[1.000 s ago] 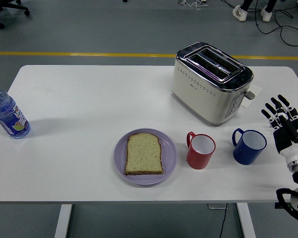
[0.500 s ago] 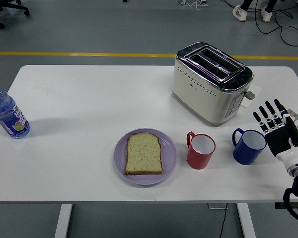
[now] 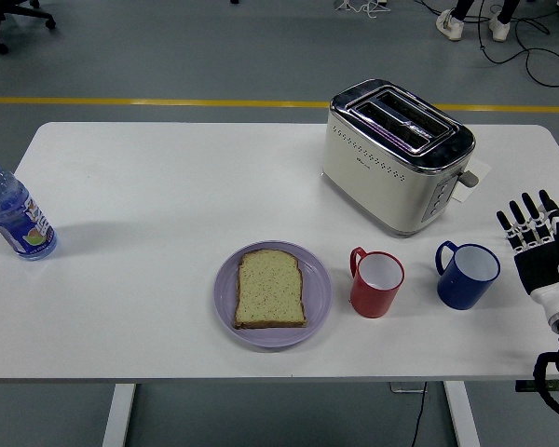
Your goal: Pick up the cup,pour liquid into bread,place the cup on the desk
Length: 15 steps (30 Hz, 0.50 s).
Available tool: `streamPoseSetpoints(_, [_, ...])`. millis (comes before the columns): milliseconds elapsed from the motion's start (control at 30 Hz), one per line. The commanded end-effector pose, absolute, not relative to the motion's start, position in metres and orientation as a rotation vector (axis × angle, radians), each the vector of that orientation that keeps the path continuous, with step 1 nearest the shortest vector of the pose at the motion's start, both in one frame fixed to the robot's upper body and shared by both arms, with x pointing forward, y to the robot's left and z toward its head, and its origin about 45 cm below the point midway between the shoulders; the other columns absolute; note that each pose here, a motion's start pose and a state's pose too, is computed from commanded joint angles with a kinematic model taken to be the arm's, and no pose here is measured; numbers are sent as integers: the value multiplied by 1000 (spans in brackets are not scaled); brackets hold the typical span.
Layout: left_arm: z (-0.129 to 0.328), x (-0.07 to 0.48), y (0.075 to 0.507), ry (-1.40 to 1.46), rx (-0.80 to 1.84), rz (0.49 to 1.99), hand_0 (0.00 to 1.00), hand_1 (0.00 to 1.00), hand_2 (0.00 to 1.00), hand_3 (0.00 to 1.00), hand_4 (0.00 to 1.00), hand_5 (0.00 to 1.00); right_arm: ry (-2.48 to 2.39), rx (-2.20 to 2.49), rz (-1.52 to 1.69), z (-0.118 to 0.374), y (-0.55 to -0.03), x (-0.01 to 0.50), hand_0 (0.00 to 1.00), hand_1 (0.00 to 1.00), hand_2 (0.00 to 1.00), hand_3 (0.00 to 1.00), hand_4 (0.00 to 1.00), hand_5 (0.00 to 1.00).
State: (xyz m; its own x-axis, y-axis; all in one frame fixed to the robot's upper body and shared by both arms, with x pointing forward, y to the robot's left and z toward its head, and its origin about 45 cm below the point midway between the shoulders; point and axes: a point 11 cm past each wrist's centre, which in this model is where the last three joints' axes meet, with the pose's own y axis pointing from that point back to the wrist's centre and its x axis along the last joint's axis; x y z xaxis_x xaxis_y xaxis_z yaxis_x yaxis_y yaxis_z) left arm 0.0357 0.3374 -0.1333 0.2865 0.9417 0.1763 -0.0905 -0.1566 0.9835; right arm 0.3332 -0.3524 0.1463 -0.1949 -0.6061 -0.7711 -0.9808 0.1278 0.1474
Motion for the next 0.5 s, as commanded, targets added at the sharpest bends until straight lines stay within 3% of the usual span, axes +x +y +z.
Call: streamPoseSetpoints(500, [-134,30,337,861,1414,1126,637,648,660,560,325,841,1908,-1469,928,133,-362,328,689,616,662,618,576,241])
